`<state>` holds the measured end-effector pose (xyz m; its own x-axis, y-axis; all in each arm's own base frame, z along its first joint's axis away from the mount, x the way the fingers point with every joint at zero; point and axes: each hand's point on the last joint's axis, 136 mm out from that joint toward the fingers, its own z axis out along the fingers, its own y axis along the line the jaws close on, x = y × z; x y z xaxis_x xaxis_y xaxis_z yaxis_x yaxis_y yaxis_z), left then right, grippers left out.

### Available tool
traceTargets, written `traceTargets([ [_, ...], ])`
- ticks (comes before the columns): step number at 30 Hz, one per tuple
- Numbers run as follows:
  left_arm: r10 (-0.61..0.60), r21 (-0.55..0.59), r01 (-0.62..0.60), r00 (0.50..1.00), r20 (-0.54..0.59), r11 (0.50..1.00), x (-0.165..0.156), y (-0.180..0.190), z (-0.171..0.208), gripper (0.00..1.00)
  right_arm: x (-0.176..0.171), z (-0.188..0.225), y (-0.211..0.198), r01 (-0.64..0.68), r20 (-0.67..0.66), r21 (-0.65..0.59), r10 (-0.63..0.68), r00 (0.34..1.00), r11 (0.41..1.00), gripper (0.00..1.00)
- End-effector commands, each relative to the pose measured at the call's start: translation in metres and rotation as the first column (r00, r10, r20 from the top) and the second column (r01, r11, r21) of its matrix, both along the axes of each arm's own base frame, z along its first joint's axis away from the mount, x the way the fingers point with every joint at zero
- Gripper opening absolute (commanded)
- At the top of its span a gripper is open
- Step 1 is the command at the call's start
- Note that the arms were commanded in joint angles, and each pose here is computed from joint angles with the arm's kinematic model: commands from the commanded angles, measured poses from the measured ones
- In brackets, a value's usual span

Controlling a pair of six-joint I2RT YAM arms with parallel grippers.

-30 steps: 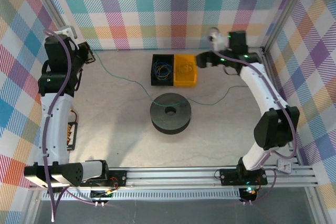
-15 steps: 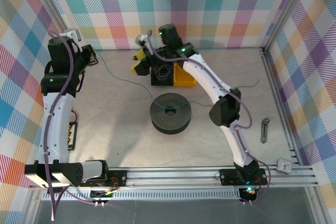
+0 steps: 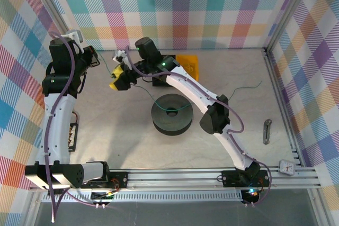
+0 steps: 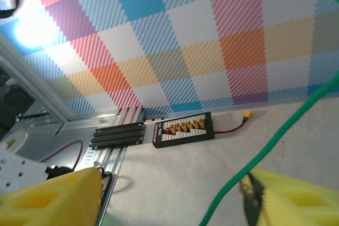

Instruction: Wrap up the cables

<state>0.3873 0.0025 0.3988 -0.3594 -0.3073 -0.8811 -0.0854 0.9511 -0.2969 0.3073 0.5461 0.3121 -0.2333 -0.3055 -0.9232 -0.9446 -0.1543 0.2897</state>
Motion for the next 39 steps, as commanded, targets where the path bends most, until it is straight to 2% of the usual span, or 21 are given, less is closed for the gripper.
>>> traceTargets([
  [1, -0.02, -0.02, 0.021, 0.998, 0.058, 1.0, -0.002, -0.006, 0.015, 0.0, 0.03, -0.013, 0.006, 0.128, 0.059, -0.023, -0.127, 0.99, 0.991, 0.56],
  [7, -0.016, -0.014, 0.017, 0.998, 0.068, 1.0, -0.007, -0.005, 0.019, 0.0, 0.06, -0.026, 0.007, 0.273, 0.167, -0.047, -0.262, 0.951, 0.961, 0.29],
  [13, 0.004, 0.013, -0.005, 0.999, 0.053, 1.0, -0.015, 0.0, 0.018, 0.0, 0.075, -0.024, 0.005, 0.331, 0.241, -0.033, -0.313, 0.918, 0.943, 0.0],
  [18, 0.042, 0.03, -0.042, 0.999, 0.005, 0.999, -0.028, 0.009, 0.007, 0.0, 0.079, -0.021, 0.002, 0.324, 0.286, -0.007, -0.309, 0.907, 0.946, 0.0],
  [22, 0.095, 0.031, -0.093, 0.993, -0.068, 0.995, -0.04, 0.026, -0.01, 0.0, 0.091, -0.016, -0.007, 0.331, 0.235, 0.019, -0.326, 0.916, 0.943, 0.0],
  [27, 0.134, -0.05, -0.139, 0.986, -0.096, 0.989, -0.052, 0.045, -0.017, 0.0, 0.1, -0.01, -0.013, 0.334, 0.215, 0.043, -0.335, 0.917, 0.942, 0.0],
  [30, 0.114, -0.066, -0.12, 0.989, -0.1, 0.991, -0.052, 0.044, -0.019, 0.0, 0.098, -0.006, -0.011, 0.32, 0.219, 0.06, -0.325, 0.92, 0.946, 0.0],
  [32, 0.054, -0.076, -0.061, 0.995, -0.084, 0.995, -0.051, 0.035, -0.017, 0.0, 0.097, -0.004, -0.011, 0.312, 0.222, 0.067, -0.319, 0.921, 0.948, 0.0],
  [33, 0.025, -0.084, -0.031, 0.997, -0.075, 0.996, -0.051, 0.029, -0.017, 0.05, 0.097, -0.004, -0.01, 0.311, 0.223, 0.07, -0.319, 0.921, 0.948, 0.0],
  [36, -0.063, -0.094, 0.058, 0.997, -0.051, 0.994, -0.057, 0.013, -0.015, 0.38, 0.1, -0.005, -0.01, 0.323, 0.23, 0.068, -0.33, 0.916, 0.944, 0.0],
  [39, -0.09, -0.092, 0.085, 0.995, -0.052, 0.992, -0.069, 0.005, -0.021, 0.69, 0.105, -0.006, -0.01, 0.343, 0.236, 0.069, -0.349, 0.907, 0.937, 0.0],
])
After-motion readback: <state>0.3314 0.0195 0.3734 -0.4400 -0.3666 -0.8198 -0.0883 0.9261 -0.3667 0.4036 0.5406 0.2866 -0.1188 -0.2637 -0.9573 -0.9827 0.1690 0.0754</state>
